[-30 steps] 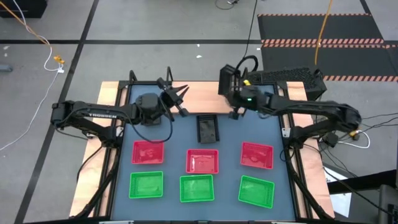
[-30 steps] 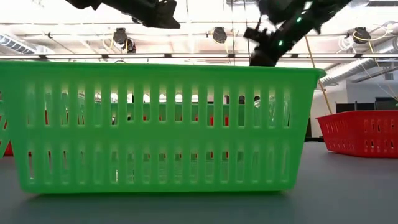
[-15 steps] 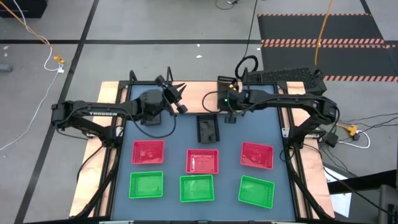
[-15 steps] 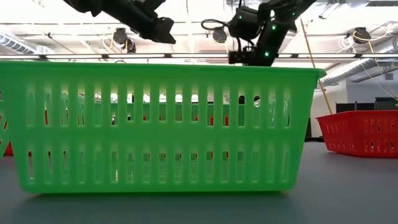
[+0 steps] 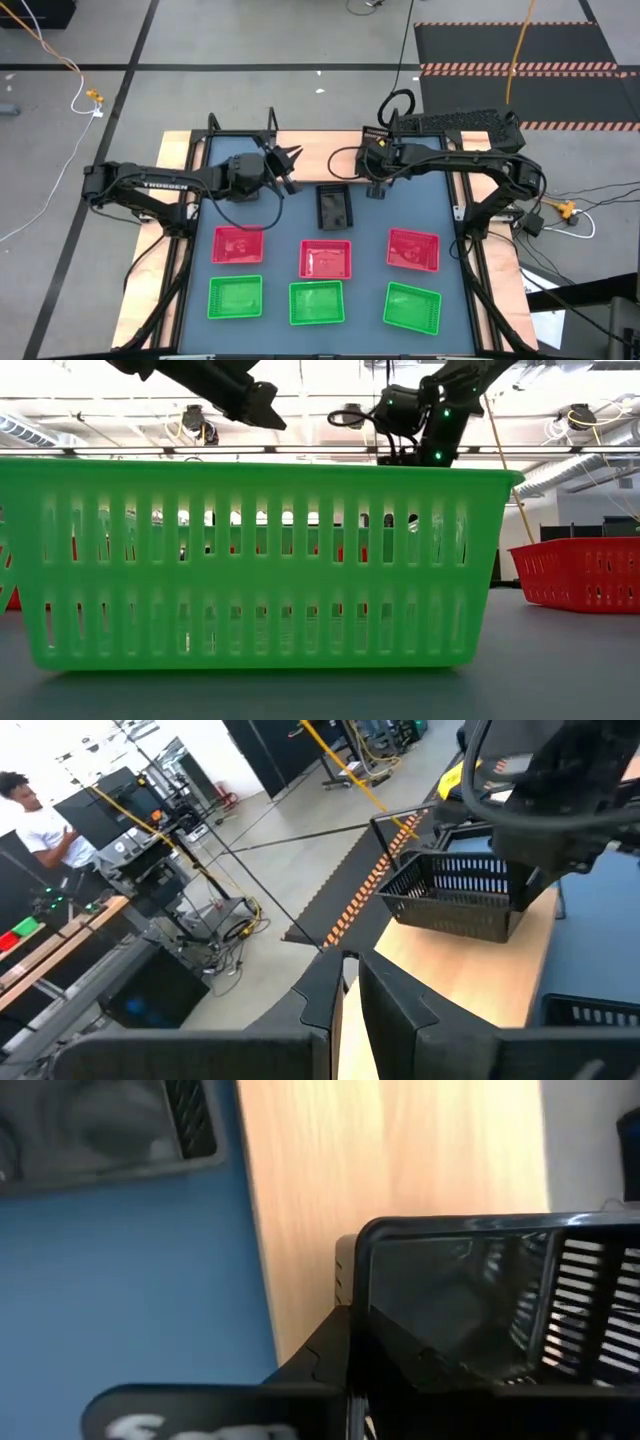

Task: Stack baskets on shelf by color
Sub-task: Put the top right black bin on the shelf, then put the right red bin on the shelf, then put the right green bin on the shelf

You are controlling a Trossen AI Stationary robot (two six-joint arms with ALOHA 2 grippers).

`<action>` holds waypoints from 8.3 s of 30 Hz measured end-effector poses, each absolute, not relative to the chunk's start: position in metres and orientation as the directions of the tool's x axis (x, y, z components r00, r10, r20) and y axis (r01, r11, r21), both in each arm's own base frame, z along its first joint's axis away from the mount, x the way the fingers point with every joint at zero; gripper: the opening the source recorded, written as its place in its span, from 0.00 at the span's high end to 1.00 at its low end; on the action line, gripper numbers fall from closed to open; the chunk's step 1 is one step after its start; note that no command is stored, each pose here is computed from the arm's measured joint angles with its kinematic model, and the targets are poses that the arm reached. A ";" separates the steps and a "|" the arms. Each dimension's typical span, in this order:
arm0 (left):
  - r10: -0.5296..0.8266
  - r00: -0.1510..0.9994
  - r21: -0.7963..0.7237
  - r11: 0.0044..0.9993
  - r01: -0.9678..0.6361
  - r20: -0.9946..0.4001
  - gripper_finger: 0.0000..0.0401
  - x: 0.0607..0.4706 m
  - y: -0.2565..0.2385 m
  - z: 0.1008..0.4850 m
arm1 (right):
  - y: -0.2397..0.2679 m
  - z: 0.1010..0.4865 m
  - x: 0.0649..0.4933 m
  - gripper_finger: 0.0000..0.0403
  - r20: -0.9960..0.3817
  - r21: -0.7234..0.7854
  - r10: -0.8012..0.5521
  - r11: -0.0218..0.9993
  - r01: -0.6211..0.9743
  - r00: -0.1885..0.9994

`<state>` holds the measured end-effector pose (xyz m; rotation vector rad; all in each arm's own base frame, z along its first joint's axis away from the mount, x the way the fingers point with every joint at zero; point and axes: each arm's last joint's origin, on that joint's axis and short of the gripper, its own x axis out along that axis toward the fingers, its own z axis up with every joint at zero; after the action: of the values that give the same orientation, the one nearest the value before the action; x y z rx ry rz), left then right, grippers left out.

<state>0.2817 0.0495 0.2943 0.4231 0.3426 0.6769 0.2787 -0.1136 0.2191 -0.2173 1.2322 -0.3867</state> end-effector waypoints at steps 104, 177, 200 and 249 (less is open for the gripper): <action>0.641 0.744 0.634 0.658 -0.407 -0.187 0.90 0.272 0.036 0.301 | 0.129 0.162 0.152 0.79 -0.938 -0.122 -0.322 0.657 -0.744 -0.131; 0.992 0.084 0.596 0.126 -0.793 -0.098 0.90 0.218 0.076 0.316 | -0.105 0.250 0.385 1.00 -0.826 -0.242 -0.385 0.902 0.357 0.412; 0.991 0.086 0.573 0.128 -0.810 -0.099 0.90 0.218 0.075 0.316 | -0.111 0.214 0.375 0.96 -0.845 -0.282 -0.357 0.930 0.234 0.399; 0.357 0.921 0.348 0.892 -0.287 -0.157 0.90 0.252 0.058 0.322 | 0.001 0.266 0.285 0.86 -0.129 0.074 0.415 0.910 -0.409 0.900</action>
<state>0.2517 0.0579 0.3216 0.3263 0.2206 0.3369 0.2847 0.0006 0.2655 0.0458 0.1434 0.4265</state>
